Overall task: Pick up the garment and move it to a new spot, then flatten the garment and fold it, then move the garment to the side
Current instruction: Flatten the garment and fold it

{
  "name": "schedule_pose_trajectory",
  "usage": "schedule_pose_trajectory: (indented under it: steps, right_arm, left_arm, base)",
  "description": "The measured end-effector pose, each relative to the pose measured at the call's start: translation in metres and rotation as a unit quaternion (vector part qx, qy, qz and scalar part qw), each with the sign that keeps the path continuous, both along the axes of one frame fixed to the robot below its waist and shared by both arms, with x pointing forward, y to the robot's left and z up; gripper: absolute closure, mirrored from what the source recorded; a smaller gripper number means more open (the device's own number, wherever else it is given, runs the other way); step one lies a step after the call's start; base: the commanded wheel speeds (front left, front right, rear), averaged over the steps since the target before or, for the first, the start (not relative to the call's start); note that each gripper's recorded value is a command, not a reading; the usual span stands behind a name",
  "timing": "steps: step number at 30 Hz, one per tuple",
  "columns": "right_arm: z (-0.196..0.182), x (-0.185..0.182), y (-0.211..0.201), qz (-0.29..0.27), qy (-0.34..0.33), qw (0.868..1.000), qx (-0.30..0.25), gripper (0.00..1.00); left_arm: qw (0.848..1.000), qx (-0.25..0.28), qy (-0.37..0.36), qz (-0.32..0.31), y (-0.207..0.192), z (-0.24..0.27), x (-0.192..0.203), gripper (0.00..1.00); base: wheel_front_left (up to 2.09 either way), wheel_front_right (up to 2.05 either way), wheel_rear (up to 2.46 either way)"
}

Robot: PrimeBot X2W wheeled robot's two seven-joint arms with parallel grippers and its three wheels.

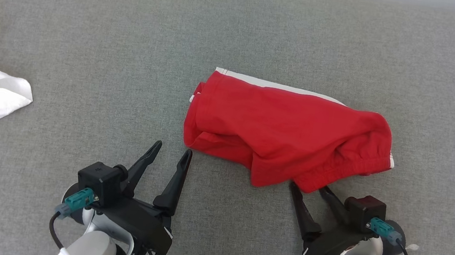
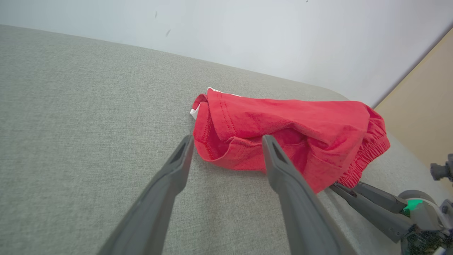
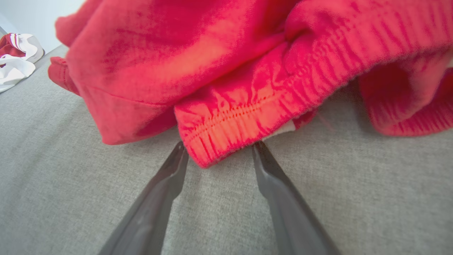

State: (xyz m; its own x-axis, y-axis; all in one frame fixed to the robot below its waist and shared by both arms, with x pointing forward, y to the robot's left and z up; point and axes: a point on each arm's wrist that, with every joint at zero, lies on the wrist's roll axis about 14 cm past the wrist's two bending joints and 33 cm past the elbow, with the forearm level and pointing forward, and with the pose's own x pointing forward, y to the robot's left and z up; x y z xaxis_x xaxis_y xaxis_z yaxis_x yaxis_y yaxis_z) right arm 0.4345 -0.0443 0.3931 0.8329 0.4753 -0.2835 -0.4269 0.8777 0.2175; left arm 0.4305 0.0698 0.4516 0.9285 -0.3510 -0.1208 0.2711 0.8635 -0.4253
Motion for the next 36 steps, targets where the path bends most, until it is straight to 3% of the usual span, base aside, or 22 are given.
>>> schedule_pose_trajectory:
  steps: [2, 3, 24, 33, 36]
  right_arm:
    - [0.001, 0.0, 0.0, 0.002, -0.003, 1.0, -0.003, 0.79]
    - [0.002, 0.0, 0.0, 0.003, -0.004, 1.0, -0.004, 1.0]
    - [0.043, -0.003, -0.014, -0.02, -0.063, 0.998, 0.012, 1.0]
    - [0.073, -0.008, -0.045, -0.071, -0.087, 0.992, 0.066, 1.0]
    - [0.09, -0.019, -0.041, -0.048, -0.105, 0.99, 0.084, 1.0]
  left_arm:
    - [1.0, 0.0, -0.001, 0.0, 0.0, 0.001, 0.0, 0.0]
    - [1.0, 0.0, -0.002, 0.001, 0.0, 0.001, 0.0, 0.0]
    - [1.0, 0.002, -0.003, -0.009, -0.008, 0.005, -0.01, 0.0]
    - [1.0, 0.007, -0.003, -0.019, -0.016, 0.005, -0.015, 0.0]
    - [0.999, 0.008, -0.001, -0.032, -0.024, 0.004, -0.019, 0.0]
  base:
    - [0.0, 0.0, 0.0]
    - [0.0, 0.0, 0.0]
    - [0.0, 0.0, 0.0]
    - [0.0, 0.0, 0.0]
    - [0.0, 0.0, 0.0]
